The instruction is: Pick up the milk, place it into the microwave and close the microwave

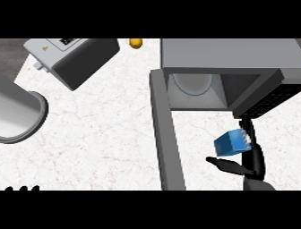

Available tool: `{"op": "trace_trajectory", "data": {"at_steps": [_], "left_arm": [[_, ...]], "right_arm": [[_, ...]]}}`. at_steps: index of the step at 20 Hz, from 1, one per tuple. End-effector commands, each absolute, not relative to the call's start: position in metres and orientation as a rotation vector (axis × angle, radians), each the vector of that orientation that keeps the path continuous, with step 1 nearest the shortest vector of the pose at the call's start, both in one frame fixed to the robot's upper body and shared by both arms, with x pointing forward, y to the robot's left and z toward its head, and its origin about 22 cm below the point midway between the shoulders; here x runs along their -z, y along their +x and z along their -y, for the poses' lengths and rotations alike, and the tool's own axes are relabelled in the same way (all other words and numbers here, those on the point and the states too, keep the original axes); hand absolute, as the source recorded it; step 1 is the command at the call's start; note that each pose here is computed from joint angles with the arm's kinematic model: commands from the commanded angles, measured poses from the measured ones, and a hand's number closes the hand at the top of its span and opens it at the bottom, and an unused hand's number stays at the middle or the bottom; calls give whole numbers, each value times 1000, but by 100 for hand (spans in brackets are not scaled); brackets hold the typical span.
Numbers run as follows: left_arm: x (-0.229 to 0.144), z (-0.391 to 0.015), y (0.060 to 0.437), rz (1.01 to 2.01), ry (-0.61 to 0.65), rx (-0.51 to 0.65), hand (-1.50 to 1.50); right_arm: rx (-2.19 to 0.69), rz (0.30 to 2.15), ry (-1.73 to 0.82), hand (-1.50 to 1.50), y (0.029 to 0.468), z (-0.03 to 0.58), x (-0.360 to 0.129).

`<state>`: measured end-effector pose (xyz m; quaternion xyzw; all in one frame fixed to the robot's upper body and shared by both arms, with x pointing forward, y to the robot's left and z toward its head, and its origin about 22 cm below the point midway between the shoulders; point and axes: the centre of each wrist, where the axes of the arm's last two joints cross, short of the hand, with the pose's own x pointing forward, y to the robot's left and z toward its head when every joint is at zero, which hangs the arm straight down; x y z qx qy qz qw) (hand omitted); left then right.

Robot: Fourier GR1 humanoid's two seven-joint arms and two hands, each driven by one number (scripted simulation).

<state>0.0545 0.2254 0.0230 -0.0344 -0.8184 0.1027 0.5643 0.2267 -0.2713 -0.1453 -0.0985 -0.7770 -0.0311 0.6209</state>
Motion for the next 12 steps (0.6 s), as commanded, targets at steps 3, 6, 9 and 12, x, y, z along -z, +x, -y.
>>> {"op": "trace_trajectory", "data": {"at_steps": [3, 6, 9, 12], "left_arm": [[-28, -226, 52, 1935, -86, -257, -150], [-38, -221, 59, 1931, -99, -250, -150], [-24, -241, 50, 1925, -79, -252, -150], [-24, -233, 54, 1920, -91, -239, -150]], "right_arm": [[-2, 1806, -399, 150, 235, 263, 154], [-26, 1793, -396, 150, 261, 268, 138], [-4, 1823, -479, 150, 251, 269, 147], [35, 1850, -457, 150, 277, 284, 128]]}}
